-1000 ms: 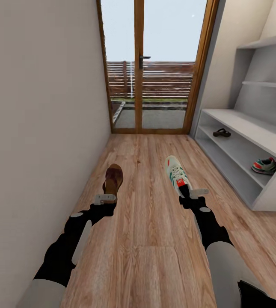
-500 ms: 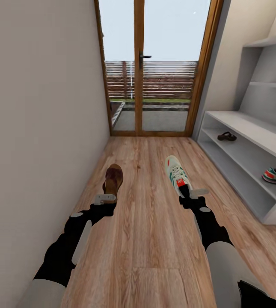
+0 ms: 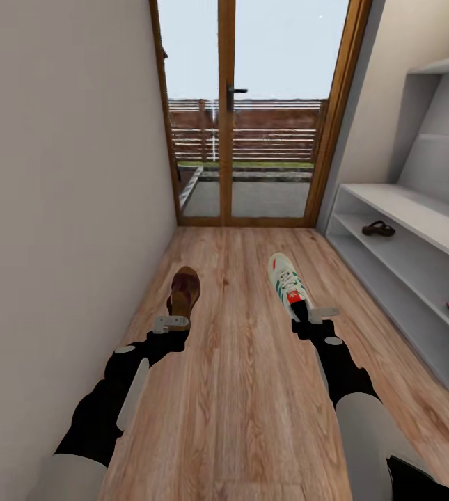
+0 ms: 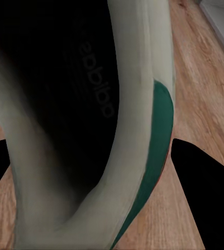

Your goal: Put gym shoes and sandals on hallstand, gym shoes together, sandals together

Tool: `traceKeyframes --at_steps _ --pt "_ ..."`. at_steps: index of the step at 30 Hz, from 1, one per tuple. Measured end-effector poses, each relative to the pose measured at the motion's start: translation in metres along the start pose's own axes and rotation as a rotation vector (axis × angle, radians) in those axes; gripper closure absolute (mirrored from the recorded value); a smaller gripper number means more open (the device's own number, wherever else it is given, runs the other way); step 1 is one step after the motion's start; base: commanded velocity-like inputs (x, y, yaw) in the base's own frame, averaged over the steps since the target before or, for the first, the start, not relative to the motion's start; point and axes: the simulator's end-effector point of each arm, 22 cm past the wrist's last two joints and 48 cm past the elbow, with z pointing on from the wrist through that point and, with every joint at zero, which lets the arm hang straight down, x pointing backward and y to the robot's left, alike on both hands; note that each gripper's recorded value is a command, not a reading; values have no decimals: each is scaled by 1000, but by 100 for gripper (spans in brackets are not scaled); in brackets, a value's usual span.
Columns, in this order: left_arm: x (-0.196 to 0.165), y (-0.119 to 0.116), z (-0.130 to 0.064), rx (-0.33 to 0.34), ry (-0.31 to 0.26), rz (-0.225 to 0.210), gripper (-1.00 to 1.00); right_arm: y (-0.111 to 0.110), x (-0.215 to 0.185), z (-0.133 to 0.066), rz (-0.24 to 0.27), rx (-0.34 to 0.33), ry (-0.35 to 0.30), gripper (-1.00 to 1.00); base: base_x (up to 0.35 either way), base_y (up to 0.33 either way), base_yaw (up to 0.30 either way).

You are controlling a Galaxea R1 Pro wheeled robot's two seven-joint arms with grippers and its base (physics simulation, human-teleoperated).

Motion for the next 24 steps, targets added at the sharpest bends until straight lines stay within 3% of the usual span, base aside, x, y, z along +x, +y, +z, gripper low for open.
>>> traceKeyframes --at_steps 24 --pt "0 1 0 -1 0 -1 100 0 2 0 0 -1 9 100 346 0 0"
